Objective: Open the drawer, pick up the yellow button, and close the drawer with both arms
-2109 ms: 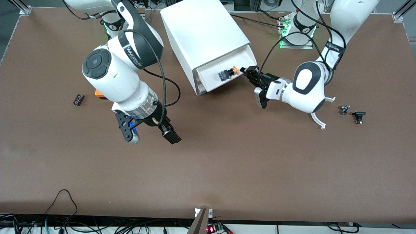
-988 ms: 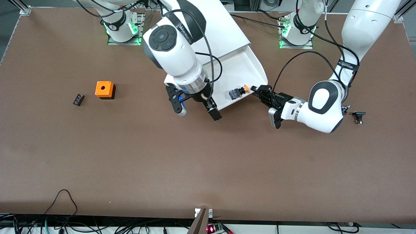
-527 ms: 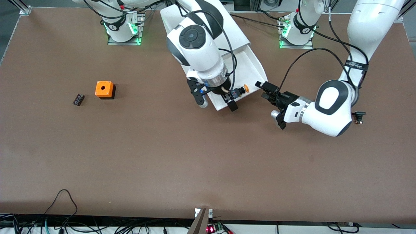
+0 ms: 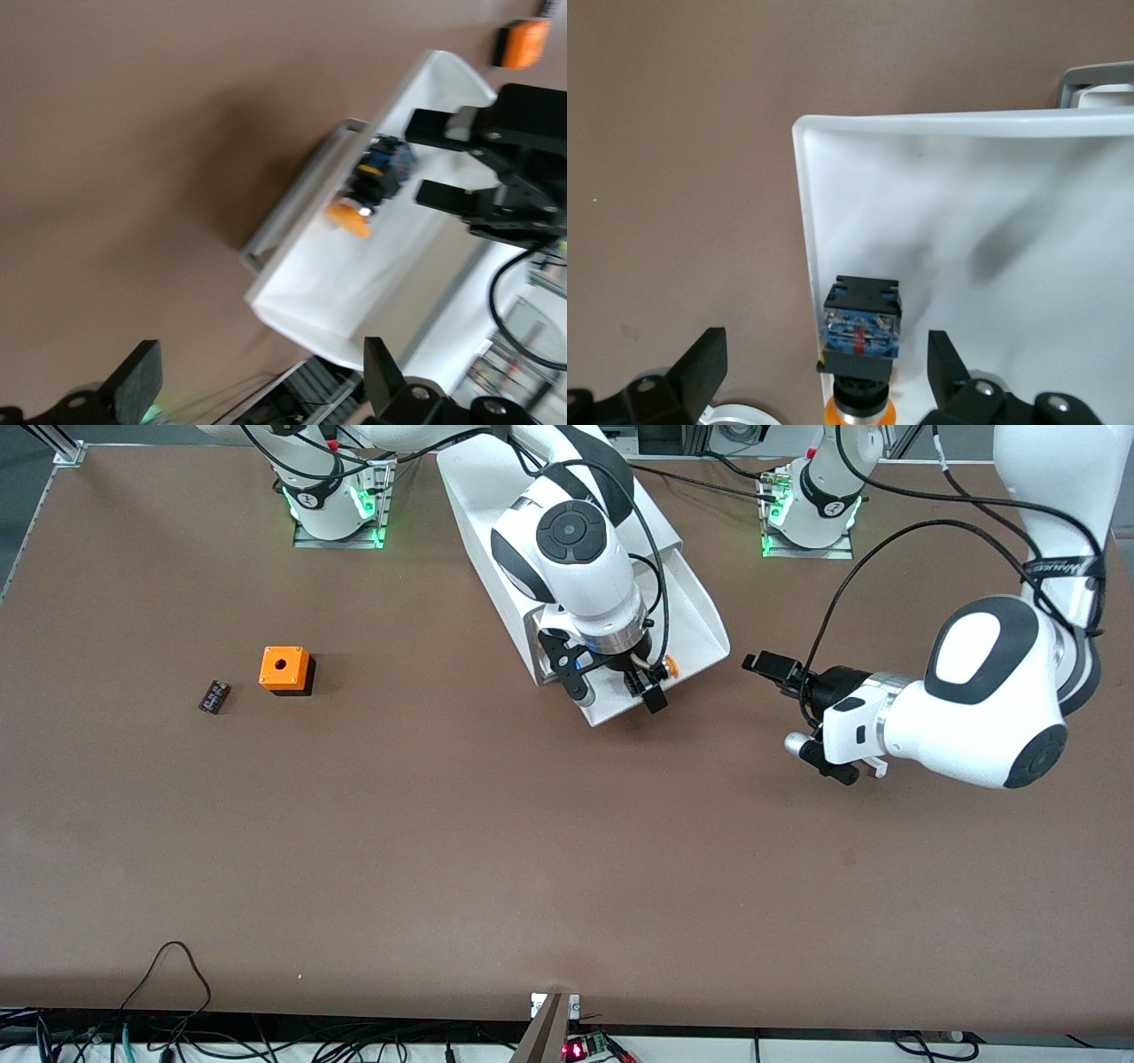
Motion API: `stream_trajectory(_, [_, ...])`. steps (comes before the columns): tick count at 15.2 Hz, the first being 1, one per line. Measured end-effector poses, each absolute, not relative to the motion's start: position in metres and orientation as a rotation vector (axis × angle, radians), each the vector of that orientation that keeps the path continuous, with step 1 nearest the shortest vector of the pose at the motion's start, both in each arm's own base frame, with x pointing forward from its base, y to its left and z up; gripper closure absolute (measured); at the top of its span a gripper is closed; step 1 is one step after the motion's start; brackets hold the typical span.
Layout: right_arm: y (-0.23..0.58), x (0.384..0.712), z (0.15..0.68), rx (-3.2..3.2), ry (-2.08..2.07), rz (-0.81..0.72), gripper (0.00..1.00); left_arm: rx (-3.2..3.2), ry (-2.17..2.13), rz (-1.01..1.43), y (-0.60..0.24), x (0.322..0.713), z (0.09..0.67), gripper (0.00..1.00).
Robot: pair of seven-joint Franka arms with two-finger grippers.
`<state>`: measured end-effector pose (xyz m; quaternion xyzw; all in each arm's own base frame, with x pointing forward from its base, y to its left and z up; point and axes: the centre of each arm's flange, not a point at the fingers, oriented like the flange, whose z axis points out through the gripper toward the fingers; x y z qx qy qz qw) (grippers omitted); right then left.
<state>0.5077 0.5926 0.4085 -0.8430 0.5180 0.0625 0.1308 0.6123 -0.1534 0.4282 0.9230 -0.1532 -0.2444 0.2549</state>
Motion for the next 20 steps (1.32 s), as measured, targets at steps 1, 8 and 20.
stream_trajectory(1, [0.593,0.507,0.407,-2.456,1.504,0.177,0.00,2.581,-0.421,-0.660,-0.154,0.611,0.435,0.00])
stream_trajectory(8, [0.600,0.496,0.391,-2.522,1.485,0.134,0.06,3.050,-0.505,-0.480,-0.178,0.614,0.497,0.00])
stream_trajectory(20, [0.598,0.495,0.403,-2.536,1.486,0.138,0.58,3.069,-0.444,-0.272,-0.163,0.637,0.517,0.00])
